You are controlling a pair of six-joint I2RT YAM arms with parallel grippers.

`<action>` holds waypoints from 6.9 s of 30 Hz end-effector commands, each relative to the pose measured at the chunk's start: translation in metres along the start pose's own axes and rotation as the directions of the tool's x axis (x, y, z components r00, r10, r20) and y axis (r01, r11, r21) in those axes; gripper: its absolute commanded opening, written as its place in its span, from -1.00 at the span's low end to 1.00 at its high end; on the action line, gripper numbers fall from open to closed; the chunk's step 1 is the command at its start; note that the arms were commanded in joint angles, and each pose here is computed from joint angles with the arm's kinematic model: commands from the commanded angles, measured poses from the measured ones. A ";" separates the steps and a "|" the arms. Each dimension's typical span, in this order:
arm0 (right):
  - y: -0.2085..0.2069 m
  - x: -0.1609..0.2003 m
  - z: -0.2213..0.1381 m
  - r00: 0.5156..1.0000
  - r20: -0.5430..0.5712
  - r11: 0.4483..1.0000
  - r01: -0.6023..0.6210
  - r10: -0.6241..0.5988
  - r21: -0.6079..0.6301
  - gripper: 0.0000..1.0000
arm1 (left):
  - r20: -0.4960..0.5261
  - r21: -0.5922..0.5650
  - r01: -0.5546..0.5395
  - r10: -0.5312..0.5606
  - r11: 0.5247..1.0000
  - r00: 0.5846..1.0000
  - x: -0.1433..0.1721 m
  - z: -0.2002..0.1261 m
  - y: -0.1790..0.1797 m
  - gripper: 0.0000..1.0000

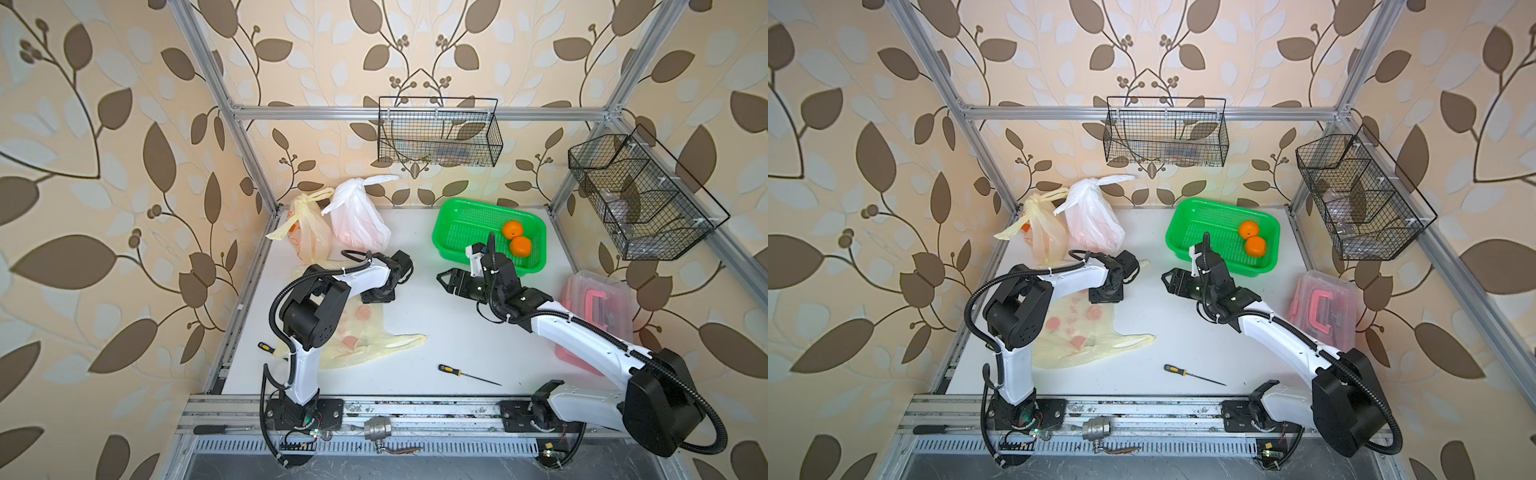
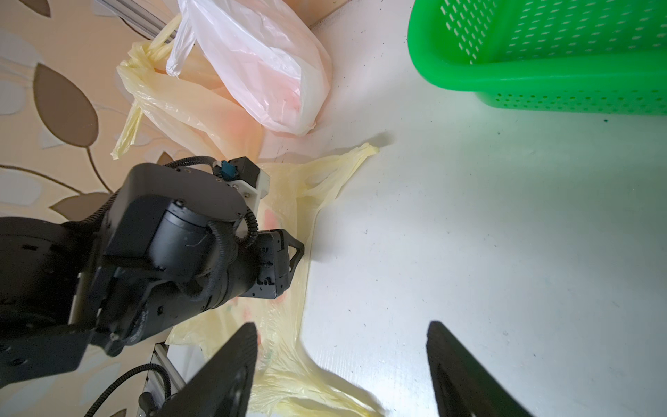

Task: Place the oranges into plastic bags & tie knots
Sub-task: Adjust the plastic bag at the center of the board, then pick up the orange from the basket, then place the orange in the plastic bag, then pick up the orange from the basket.

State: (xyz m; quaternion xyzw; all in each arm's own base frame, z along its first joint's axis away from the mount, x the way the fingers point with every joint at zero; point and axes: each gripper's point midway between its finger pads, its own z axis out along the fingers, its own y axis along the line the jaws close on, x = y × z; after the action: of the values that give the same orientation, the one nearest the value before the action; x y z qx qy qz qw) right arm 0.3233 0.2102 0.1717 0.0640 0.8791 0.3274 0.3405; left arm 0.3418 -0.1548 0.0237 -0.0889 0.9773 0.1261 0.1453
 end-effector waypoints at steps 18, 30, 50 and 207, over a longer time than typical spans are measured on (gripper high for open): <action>-0.136 -0.107 -0.056 0.980 0.197 0.913 -0.100 0.022 0.395 0.53 | 0.089 0.314 -0.046 0.019 0.948 0.996 -0.022 -0.118 -0.006 -1.00; -0.227 -0.190 -0.034 0.996 0.080 0.675 -0.029 -0.045 0.737 0.54 | 0.109 0.808 -0.052 -0.062 0.587 0.992 -0.023 -0.286 -0.027 -1.00; -0.306 -0.205 0.010 0.993 -0.119 0.517 0.098 0.008 0.851 0.84 | 0.104 0.850 -0.008 -0.153 0.526 0.983 -0.047 -0.313 -0.056 -1.00; -0.299 -0.266 0.050 0.995 0.090 0.727 -0.033 -0.040 0.686 0.20 | 0.060 0.871 0.035 -0.178 0.489 0.982 -0.099 -0.284 -0.044 -1.00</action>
State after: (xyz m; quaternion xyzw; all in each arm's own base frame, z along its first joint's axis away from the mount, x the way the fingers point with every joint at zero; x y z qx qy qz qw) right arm 0.5961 -0.0904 0.0636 0.1913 0.9334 -0.0351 0.3016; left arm 0.3712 -0.2536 0.2714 -0.0554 0.9067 -0.3582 0.2155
